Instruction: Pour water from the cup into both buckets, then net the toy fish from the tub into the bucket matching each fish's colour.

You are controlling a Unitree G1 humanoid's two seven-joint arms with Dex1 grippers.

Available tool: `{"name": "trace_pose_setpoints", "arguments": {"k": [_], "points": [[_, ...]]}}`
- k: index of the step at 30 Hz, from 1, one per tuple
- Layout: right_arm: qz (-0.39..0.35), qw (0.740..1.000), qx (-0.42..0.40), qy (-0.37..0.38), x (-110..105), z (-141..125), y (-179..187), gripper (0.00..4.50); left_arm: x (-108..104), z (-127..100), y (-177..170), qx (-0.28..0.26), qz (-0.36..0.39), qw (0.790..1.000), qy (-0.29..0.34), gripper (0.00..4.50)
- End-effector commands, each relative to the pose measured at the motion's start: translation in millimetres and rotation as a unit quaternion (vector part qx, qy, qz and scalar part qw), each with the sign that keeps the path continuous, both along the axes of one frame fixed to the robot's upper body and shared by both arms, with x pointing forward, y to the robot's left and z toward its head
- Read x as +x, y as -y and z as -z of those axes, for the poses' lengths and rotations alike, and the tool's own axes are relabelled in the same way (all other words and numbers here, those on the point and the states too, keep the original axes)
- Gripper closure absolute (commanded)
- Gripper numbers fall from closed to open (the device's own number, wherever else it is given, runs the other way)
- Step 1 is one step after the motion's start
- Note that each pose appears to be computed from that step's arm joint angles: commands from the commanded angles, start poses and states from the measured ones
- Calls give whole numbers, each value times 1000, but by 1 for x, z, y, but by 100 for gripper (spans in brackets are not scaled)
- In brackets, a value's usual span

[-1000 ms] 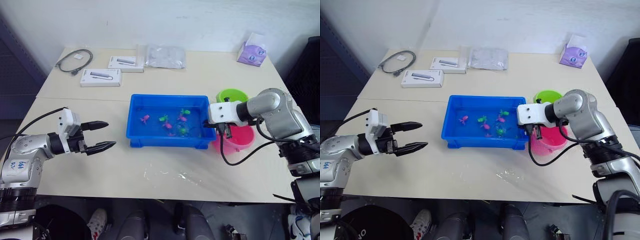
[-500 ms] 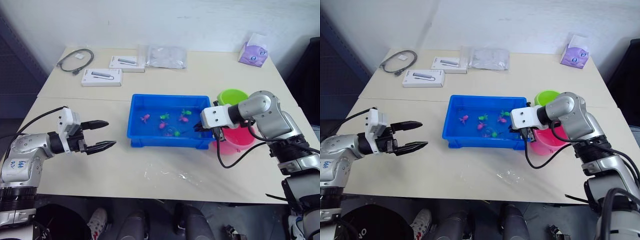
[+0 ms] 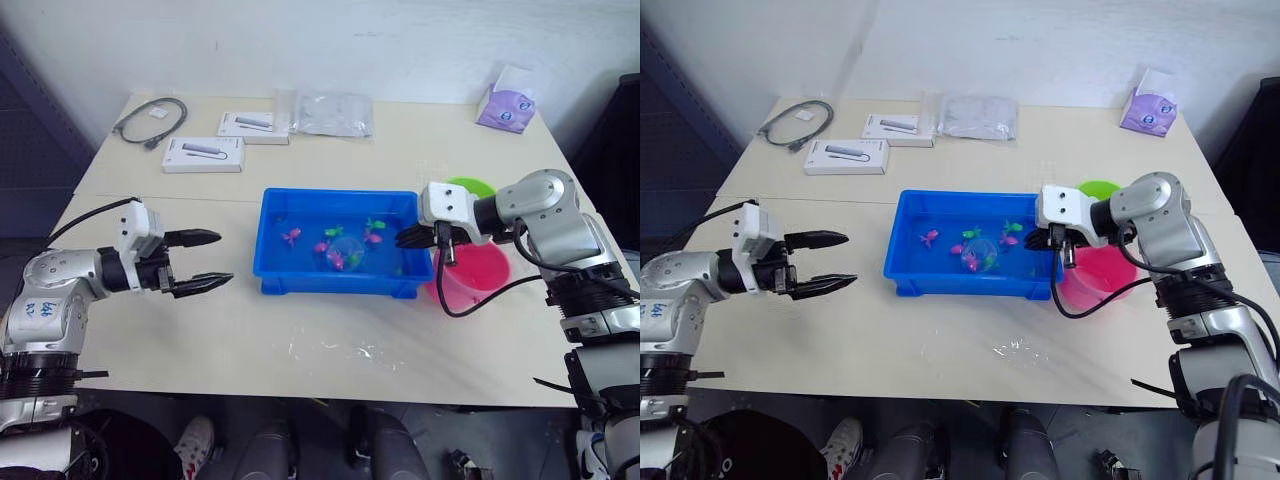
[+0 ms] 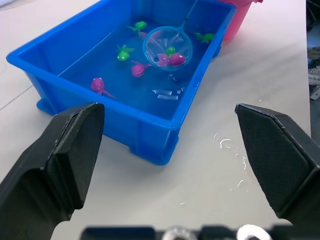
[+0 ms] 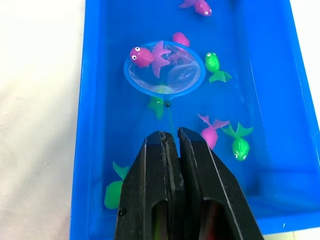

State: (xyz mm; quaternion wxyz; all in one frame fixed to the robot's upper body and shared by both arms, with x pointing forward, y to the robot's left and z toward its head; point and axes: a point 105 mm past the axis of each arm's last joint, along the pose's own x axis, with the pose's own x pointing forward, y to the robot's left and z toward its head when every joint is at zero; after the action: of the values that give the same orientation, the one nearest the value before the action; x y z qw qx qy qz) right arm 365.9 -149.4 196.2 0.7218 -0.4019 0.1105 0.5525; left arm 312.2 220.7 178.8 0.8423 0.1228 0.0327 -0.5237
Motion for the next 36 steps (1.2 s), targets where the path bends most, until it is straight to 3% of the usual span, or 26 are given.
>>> {"name": "trace_pose_setpoints", "arguments": {"k": [1, 10, 21, 27, 31, 36], "points": [[20, 999, 36, 31, 1, -20, 8, 450, 1, -6, 4, 6, 14, 1000, 13, 1], [80, 987, 133, 45, -10, -39, 31, 450, 5, -16, 21, -19, 35, 999, 25, 1], [176, 951, 235, 102, -69, -53, 73, 450, 14, -35, 64, -89, 67, 994, 19, 1], [289, 916, 237, 145, -114, -39, 117, 450, 13, -30, 93, -91, 100, 991, 6, 1], [365, 879, 257, 167, -138, -28, 147, 450, 11, -26, 110, -95, 121, 988, 9, 1], [384, 880, 203, 191, -151, -5, 164, 450, 11, -21, 119, -90, 133, 987, 16, 1]]}}
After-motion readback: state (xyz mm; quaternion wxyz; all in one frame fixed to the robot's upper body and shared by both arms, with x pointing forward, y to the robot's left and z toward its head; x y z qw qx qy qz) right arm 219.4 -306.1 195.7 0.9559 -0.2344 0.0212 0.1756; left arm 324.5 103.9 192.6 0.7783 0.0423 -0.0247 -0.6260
